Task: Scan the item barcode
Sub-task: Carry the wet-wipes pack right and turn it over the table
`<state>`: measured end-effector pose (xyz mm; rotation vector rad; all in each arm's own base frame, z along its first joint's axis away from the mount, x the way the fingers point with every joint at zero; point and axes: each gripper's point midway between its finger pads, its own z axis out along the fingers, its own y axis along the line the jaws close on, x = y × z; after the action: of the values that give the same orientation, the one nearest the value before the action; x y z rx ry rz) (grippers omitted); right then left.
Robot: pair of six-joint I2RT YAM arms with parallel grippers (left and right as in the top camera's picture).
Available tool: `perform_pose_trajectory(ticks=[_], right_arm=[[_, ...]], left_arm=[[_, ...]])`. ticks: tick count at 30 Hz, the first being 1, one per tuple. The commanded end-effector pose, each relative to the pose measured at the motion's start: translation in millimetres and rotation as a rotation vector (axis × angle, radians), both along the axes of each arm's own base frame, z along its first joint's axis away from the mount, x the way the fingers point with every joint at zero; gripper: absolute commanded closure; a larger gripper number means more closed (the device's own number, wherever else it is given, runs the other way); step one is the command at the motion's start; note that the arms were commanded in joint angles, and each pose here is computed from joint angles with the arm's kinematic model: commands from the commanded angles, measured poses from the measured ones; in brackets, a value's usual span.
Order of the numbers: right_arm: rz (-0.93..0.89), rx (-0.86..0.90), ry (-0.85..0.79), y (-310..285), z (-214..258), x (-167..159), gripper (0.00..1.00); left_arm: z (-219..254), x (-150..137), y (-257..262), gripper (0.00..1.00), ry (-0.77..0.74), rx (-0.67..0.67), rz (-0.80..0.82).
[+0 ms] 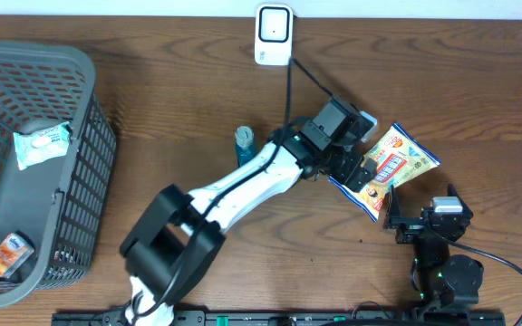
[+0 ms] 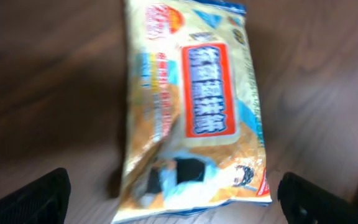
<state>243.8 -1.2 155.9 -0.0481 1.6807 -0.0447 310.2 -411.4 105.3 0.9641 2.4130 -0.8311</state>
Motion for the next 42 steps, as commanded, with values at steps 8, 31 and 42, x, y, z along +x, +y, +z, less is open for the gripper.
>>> perform_pose_trajectory(ticks=[8,31,42], right_arm=[[0.013,-0.008,-0.003,3,-1,0,0.01],[0.013,-0.008,-0.003,3,0,0,0.01],[0.013,-0.008,-0.003,3,0,0,0.01]], left_arm=[[-62,-13,-21,0.02,0.067,-0.013,-0.154],[-61,21,29,0.92,-0.188,0.320,0.008],[2,13,-23,0.02,-0.161,-0.023,-0.047]])
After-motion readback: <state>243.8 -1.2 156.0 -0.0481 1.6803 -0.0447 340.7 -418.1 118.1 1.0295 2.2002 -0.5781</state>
